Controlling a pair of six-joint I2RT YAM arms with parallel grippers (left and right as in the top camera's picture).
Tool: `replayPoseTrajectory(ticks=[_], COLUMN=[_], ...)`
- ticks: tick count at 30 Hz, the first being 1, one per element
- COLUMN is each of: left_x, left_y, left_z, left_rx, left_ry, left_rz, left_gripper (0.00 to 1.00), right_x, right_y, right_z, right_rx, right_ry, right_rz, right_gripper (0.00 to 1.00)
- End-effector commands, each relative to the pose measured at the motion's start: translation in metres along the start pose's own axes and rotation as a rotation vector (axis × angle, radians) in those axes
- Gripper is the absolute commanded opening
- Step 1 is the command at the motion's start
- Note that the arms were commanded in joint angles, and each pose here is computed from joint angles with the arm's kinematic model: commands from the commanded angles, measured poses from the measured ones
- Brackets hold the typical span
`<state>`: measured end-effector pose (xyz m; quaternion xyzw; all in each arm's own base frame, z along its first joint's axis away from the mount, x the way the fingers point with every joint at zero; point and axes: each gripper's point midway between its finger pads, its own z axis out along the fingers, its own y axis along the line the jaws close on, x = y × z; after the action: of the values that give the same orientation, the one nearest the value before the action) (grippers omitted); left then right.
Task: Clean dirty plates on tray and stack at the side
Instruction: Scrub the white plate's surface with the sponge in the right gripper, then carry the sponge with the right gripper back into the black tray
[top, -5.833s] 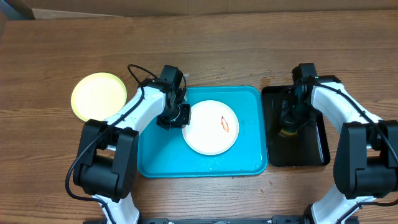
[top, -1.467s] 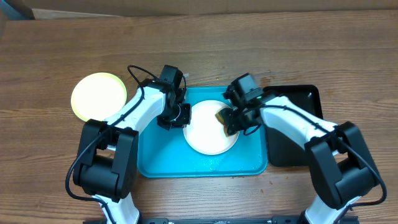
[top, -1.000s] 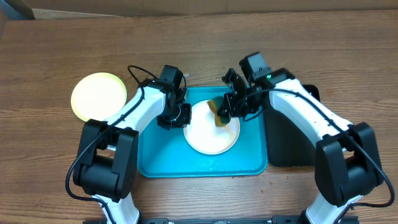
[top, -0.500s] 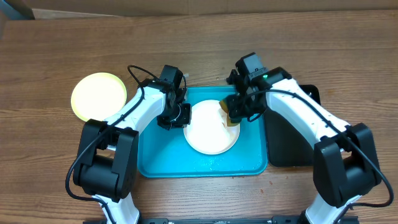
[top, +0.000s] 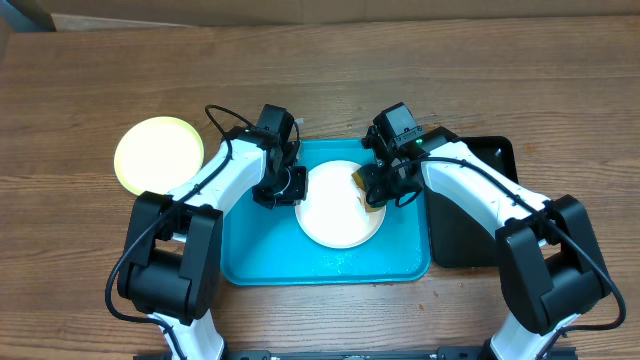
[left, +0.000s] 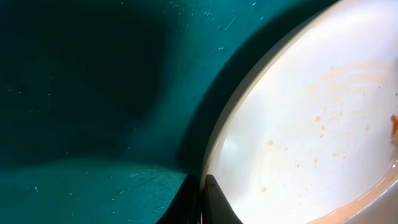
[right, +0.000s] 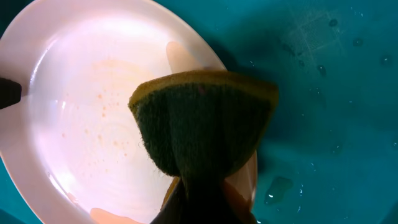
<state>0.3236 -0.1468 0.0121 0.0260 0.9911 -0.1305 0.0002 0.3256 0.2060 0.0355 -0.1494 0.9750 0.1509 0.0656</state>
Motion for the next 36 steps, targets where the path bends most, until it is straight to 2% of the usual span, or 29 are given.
replayPoseTrajectory(ticks=[1, 17, 30, 32, 36], left_x=[0.002, 0.002, 0.002, 0.002, 0.002], left_y=[0.000, 0.000, 0.000, 0.000, 0.000], left_z=[0.001, 0.001, 0.001, 0.001, 0.001], left_rx=[0.007, 0.007, 0.007, 0.007, 0.007], left_ry=[0.006, 0.005, 0.005, 0.005, 0.005], left_rz=[-0.019, -0.019, -0.019, -0.019, -0.019], left_gripper=[0.04, 0.04, 0.04, 0.04, 0.04], right_x=[0.000, -0.003, 0.010, 0.016, 0.030], right_y=[0.003, 0.008, 0.002, 0.011, 0.046], right_z=[0.001, 0.004, 0.045, 0.044, 0.032], right_rx=[-0.005, -0.019, 0.027, -0.026, -0.269], right_ry=[-0.005, -0.018, 0.062, 0.090, 0.157], right_rz=[-0.012, -0.026, -0.016, -0.043, -0.138], right_gripper=[0.04, 0.04, 0.04, 0.04, 0.04])
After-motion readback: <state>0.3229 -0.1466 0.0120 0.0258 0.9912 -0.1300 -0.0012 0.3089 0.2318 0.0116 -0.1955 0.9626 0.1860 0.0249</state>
